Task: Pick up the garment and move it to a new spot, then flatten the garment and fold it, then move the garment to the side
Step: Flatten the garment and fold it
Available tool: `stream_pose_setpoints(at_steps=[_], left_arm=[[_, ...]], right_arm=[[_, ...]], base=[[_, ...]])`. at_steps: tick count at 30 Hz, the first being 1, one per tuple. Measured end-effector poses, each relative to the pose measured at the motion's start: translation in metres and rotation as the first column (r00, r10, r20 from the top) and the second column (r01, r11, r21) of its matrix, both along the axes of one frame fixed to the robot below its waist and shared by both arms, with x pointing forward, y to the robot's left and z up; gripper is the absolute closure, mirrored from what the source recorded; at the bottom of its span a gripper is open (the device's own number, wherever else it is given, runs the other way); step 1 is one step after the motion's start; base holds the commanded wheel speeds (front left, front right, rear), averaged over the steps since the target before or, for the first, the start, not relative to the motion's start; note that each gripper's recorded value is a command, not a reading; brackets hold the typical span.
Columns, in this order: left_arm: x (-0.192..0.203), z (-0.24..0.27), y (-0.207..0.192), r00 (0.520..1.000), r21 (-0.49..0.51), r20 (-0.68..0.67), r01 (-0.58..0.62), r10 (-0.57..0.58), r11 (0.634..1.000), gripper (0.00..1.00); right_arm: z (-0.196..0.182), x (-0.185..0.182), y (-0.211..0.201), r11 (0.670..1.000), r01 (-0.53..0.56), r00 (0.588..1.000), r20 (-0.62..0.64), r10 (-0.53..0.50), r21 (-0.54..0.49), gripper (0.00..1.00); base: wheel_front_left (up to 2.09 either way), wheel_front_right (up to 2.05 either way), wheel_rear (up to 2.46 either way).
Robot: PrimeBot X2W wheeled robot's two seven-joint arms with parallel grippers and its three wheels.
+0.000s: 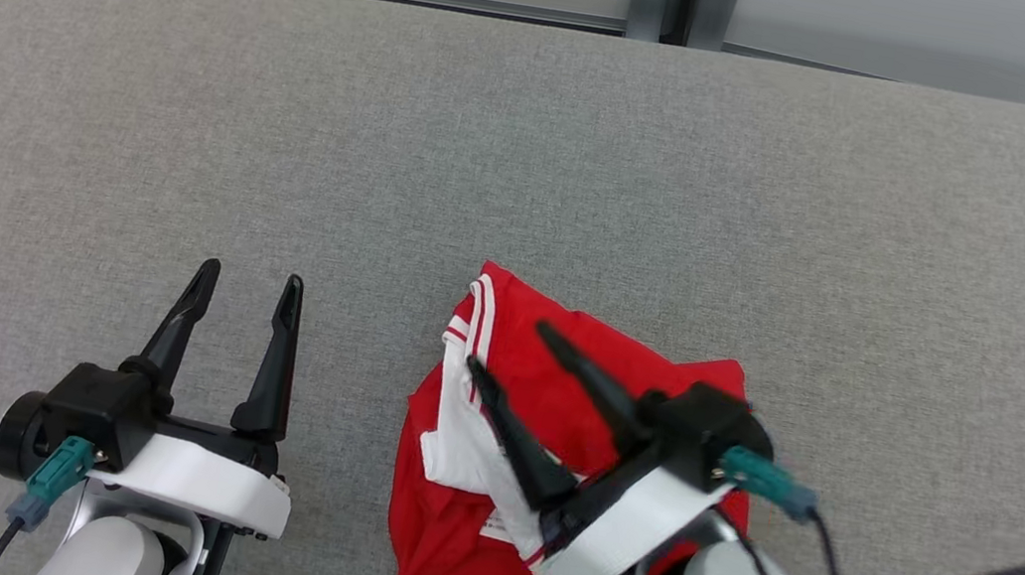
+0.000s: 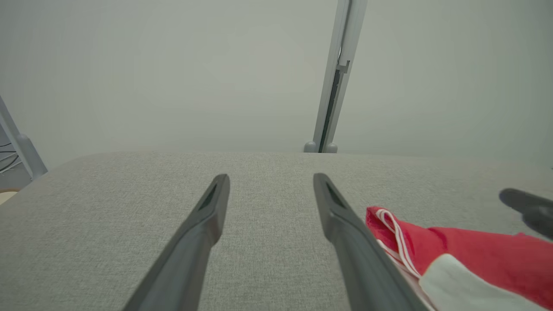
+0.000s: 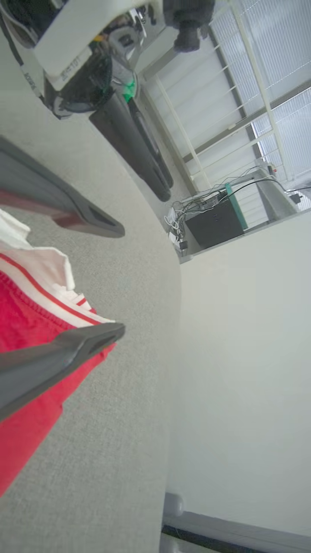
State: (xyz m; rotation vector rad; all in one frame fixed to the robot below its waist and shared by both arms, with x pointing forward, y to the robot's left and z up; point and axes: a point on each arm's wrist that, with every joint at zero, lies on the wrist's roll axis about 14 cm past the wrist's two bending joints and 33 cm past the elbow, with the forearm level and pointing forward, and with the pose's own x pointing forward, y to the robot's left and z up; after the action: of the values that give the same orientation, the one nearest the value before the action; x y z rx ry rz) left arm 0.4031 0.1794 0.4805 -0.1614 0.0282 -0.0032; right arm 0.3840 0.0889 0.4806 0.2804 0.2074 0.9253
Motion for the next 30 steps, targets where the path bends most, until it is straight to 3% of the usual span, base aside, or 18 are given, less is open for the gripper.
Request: stream_pose_setpoints(at_steps=[4, 8, 16, 22, 30], left_arm=[[0.003, 0.004, -0.001, 1.000, 0.011, 0.014, 0.003, -0.004, 1.000, 0.00], [0.005, 0.009, -0.001, 0.999, 0.023, 0.034, 0.009, -0.009, 1.000, 0.00], [0.001, 0.014, -0.002, 0.999, 0.043, 0.049, 0.019, -0.021, 0.999, 0.00], [-0.004, 0.014, -0.004, 0.998, 0.051, 0.047, 0.032, -0.034, 0.998, 0.00], [-0.007, 0.015, -0.008, 0.998, 0.057, 0.044, 0.048, -0.051, 0.997, 0.00]], right_arm=[[0.033, 0.034, -0.039, 0.987, 0.142, 0.982, 0.115, -0.150, 0.079, 0.00], [0.044, 0.063, -0.108, 0.942, 0.330, 0.920, 0.202, -0.335, 0.061, 0.00], [0.028, 0.050, -0.228, 0.797, 0.599, 0.786, 0.250, -0.565, -0.082, 0.00], [0.017, 0.019, -0.271, 0.714, 0.683, 0.728, 0.231, -0.646, -0.155, 0.00], [0.024, 0.004, -0.274, 0.696, 0.702, 0.710, 0.225, -0.667, -0.149, 0.00]], base=[[0.00, 0.00, 0.00], [0.00, 0.00, 0.00], [0.00, 0.00, 0.00], [0.00, 0.00, 0.00], [0.00, 0.00, 0.00]])
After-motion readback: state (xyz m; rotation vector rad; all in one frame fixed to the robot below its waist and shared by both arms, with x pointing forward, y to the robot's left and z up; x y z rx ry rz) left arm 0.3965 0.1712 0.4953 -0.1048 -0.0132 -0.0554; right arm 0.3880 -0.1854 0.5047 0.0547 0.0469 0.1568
